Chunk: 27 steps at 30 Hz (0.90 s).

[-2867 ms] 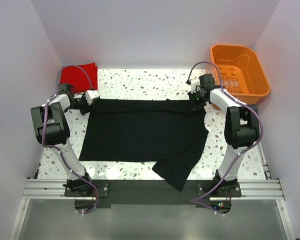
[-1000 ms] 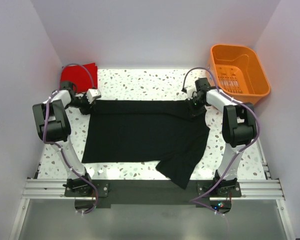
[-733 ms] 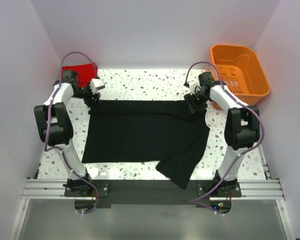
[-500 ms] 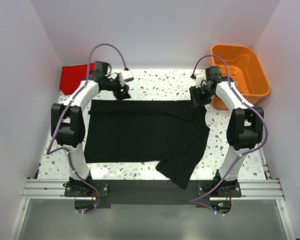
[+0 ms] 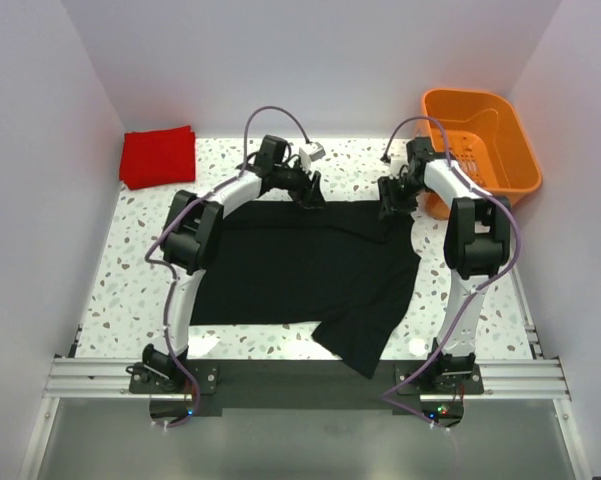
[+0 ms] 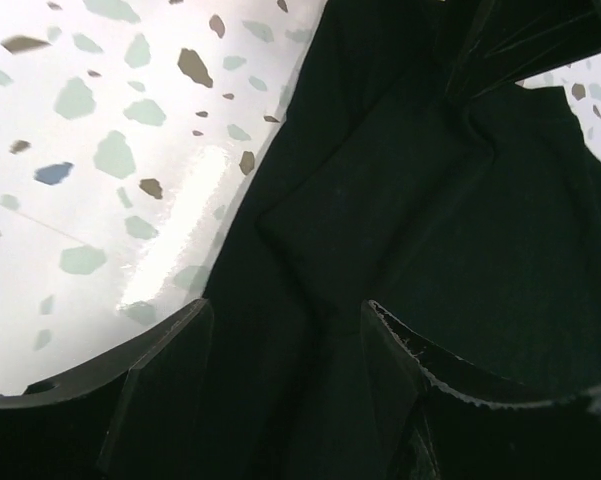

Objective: Fold and stack the t-shirts
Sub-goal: Fold the tshirt

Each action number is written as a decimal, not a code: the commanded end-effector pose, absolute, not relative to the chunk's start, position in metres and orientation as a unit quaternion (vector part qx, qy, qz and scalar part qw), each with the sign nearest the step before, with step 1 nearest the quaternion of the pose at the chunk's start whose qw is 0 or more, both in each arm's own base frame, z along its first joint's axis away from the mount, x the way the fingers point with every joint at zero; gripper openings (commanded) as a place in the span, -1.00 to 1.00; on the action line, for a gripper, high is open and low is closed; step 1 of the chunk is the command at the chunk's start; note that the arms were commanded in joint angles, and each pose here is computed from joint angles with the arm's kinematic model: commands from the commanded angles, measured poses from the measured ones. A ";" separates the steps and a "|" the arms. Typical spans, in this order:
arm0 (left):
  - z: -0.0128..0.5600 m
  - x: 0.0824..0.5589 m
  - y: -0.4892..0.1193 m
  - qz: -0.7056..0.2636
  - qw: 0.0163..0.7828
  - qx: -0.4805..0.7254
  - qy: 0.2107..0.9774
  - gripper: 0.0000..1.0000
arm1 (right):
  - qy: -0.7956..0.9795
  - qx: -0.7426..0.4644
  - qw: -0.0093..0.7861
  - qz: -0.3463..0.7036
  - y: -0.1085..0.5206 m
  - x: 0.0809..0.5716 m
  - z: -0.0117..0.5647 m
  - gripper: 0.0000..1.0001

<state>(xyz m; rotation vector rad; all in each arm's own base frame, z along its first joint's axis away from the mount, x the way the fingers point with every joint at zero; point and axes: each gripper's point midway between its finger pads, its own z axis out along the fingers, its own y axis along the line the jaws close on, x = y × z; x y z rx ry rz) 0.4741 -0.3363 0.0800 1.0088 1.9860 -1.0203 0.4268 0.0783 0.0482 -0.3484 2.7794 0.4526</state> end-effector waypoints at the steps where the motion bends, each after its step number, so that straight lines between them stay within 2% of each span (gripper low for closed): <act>1: 0.097 0.484 -0.358 -0.422 0.352 0.354 0.757 0.31 | 0.969 -0.110 0.155 0.155 0.073 0.431 0.053 -0.10; 9: 0.073 0.482 -0.379 -0.424 0.341 0.352 0.761 0.29 | 0.974 -0.112 0.145 0.132 0.064 0.420 0.050 -0.15; 21: 0.067 0.482 -0.406 -0.446 0.339 0.358 0.747 0.27 | 0.976 -0.105 0.142 0.126 0.061 0.421 0.044 -0.17; 26: 0.054 0.484 -0.407 -0.441 0.331 0.354 0.755 0.22 | 0.975 -0.105 0.142 0.138 0.066 0.429 0.039 -0.28; 27: 0.053 0.485 -0.408 -0.442 0.331 0.354 0.755 0.21 | 0.975 -0.103 0.139 0.142 0.066 0.429 0.037 -0.34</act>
